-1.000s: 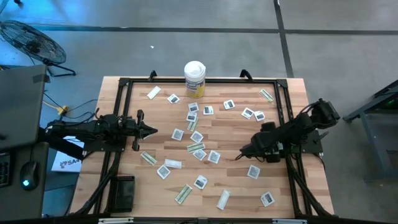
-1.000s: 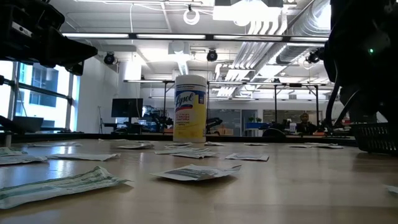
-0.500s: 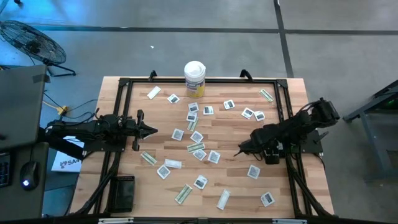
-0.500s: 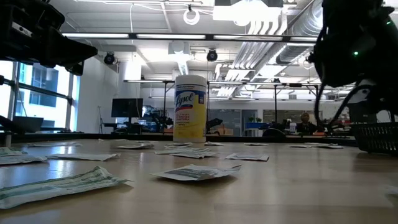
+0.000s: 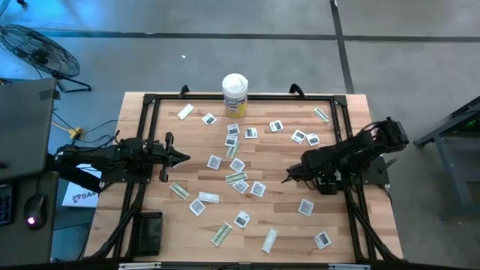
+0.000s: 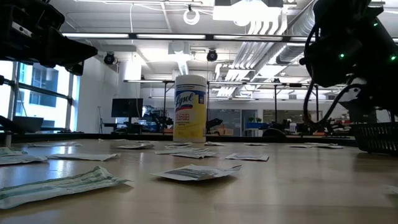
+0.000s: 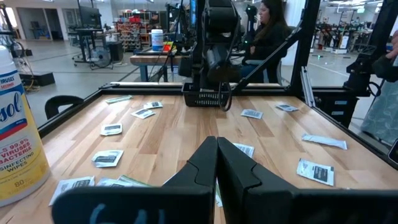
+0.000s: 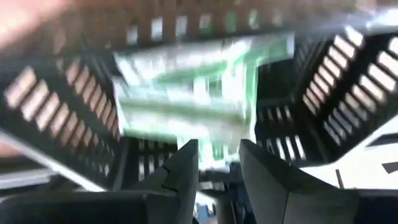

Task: Pick & Place First Aid Supplies
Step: Put the white bandage pad into the black bin

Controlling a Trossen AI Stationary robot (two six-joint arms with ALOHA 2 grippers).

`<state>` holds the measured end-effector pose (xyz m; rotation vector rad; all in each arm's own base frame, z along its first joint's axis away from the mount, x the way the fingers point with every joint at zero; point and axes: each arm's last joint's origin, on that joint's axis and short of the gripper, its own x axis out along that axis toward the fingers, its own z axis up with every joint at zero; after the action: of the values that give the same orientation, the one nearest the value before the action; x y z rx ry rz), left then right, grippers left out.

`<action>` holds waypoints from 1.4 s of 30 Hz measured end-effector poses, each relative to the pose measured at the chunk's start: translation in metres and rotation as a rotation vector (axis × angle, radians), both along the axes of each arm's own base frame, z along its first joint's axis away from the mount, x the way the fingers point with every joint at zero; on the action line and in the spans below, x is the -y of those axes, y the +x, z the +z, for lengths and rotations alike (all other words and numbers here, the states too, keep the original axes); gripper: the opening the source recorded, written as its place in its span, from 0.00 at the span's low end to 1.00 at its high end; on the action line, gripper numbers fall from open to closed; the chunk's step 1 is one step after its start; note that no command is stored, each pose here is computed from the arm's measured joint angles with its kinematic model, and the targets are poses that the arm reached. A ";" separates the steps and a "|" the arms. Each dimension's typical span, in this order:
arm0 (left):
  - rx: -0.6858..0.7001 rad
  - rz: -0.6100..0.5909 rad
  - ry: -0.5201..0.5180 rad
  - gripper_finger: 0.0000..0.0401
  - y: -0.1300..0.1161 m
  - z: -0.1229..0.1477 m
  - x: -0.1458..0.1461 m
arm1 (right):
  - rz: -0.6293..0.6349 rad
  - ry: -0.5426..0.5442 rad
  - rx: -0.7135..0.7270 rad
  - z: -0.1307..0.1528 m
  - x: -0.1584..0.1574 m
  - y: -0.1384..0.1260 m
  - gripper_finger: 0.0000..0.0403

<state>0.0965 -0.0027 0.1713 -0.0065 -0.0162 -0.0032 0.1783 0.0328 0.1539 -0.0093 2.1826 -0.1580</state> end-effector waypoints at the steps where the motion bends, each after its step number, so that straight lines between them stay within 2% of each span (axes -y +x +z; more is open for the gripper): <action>1: 0.000 0.000 0.000 0.00 0.000 0.000 0.000 | 0.006 0.001 -0.015 0.001 0.000 -0.001 0.28; 9: 0.000 0.000 0.000 0.00 0.000 0.000 0.000 | 0.025 0.057 -0.045 -0.005 -0.001 -0.003 0.28; 14: 0.000 -0.001 0.000 0.00 0.000 0.000 0.000 | 0.090 0.101 -0.064 -0.017 -0.001 0.000 0.28; 18: 0.000 -0.001 0.000 0.00 0.000 0.000 0.000 | 0.118 0.081 -0.085 -0.023 0.000 0.002 0.28; 23: 0.000 -0.001 0.000 0.00 0.000 0.000 0.000 | 0.124 0.088 0.006 -0.029 -0.002 0.009 0.28; 27: 0.000 -0.001 0.000 0.00 0.000 0.000 0.000 | 0.125 0.060 0.047 -0.021 -0.002 0.017 0.28; 33: 0.000 -0.001 0.000 0.00 0.000 0.000 0.000 | 0.135 0.059 -0.056 -0.006 -0.002 0.014 0.28; 37: 0.000 -0.001 0.000 0.00 0.000 0.000 0.000 | 0.084 0.101 -0.124 -0.011 0.000 0.003 0.28; 42: 0.000 -0.001 0.000 0.00 0.000 0.000 0.000 | 0.069 0.139 -0.077 -0.022 -0.002 0.002 0.28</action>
<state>0.0965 -0.0028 0.1713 -0.0061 -0.0162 -0.0039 0.1803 0.0346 0.1321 -0.0126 2.2619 0.0342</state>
